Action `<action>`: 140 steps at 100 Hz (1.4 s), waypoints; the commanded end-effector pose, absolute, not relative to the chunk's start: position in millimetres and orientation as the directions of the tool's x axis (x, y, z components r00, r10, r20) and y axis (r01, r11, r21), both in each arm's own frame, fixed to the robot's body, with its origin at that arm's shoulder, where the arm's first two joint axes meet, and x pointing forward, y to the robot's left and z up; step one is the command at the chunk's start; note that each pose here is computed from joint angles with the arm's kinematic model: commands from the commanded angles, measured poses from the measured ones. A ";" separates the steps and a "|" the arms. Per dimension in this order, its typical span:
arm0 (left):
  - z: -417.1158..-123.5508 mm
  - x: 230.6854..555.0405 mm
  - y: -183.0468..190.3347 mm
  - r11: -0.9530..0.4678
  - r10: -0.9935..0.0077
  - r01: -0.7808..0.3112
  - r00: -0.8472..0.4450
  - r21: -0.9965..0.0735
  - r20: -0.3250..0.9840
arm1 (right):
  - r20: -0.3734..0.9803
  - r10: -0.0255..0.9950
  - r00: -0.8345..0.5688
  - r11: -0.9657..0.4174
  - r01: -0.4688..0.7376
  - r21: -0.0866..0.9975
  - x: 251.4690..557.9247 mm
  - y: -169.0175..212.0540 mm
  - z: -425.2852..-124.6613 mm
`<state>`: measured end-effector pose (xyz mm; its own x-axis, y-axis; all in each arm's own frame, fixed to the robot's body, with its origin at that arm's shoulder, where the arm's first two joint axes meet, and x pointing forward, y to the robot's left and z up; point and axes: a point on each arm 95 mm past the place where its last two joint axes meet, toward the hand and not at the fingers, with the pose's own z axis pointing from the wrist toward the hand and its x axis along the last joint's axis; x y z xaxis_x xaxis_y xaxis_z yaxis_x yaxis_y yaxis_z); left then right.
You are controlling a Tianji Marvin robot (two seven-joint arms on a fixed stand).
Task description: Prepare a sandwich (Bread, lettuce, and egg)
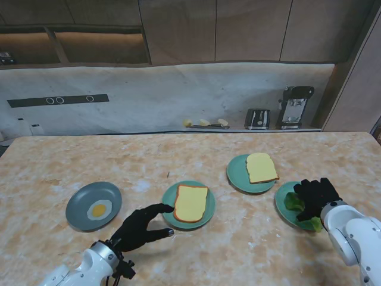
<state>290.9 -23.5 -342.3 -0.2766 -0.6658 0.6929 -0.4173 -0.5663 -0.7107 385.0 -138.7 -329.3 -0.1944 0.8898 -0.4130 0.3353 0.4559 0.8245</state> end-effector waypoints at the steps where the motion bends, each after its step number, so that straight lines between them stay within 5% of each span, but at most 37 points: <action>1: -344.7 287.0 -26.2 -0.558 -0.663 -0.437 -0.277 -0.705 0.696 | -0.398 0.897 -0.195 0.442 0.372 0.816 381.0 -139.1 -339.6; 140: -343.0 291.2 -23.4 -0.550 -0.671 -0.445 -0.268 -0.707 0.691 | -0.154 0.984 -0.087 0.171 0.253 0.952 397.2 -130.5 -361.4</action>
<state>292.8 -22.5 -342.5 -0.2678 -0.6702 0.6922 -0.4318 -0.5587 -0.7081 399.4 -134.6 -356.5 -0.0859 0.9818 -0.1692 0.2309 0.1848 0.9553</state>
